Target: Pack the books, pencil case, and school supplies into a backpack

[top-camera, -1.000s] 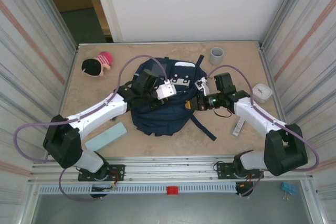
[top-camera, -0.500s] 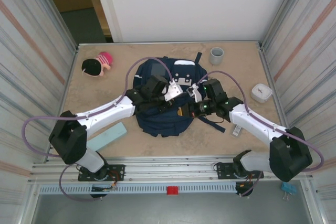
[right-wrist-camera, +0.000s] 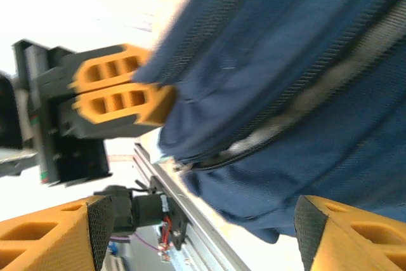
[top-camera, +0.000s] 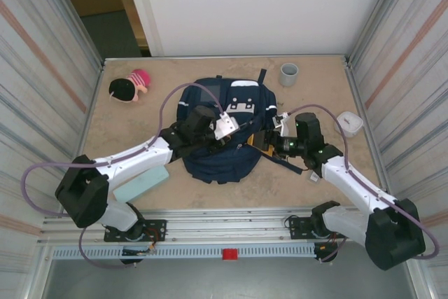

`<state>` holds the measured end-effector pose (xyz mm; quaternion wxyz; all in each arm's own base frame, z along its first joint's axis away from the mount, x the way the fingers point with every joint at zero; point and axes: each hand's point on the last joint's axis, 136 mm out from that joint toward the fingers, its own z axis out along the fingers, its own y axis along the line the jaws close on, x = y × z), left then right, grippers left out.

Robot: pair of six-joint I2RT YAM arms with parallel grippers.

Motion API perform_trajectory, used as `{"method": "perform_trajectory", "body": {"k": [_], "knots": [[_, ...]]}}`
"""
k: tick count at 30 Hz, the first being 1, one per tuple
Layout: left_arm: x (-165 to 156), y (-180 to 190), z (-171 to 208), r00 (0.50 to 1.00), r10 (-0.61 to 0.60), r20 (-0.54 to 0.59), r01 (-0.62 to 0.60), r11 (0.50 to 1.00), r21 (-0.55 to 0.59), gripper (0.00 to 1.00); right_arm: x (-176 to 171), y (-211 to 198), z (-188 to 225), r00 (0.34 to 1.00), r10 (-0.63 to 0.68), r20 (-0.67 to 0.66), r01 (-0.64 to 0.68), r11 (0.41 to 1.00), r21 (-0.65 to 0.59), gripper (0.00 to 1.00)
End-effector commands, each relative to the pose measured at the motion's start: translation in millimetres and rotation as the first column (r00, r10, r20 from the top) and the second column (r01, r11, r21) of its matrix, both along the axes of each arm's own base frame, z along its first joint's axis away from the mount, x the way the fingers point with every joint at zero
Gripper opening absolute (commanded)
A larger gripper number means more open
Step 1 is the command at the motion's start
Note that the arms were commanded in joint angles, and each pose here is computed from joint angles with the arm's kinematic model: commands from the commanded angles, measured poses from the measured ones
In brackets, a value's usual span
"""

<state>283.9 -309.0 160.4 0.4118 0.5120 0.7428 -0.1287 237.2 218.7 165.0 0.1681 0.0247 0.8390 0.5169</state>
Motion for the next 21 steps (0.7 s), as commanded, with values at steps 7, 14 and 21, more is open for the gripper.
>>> {"method": "perform_trajectory", "body": {"k": [7,14,21], "knots": [[-15,-10,33,0.991,-0.114,0.07,0.12,0.989,-0.085,0.0,23,18,29,0.997,-0.064,-0.032,0.068,0.984,0.167,0.75],[-23,-6,25,0.989,-0.134,0.058,0.138,0.988,-0.065,0.0,42,24,32,0.989,-0.139,-0.058,0.148,0.969,0.199,0.51],[-18,9,52,0.999,0.049,-0.022,-0.052,0.985,-0.165,0.17,50,31,48,0.981,-0.191,-0.026,0.191,0.951,0.243,0.15]]}}
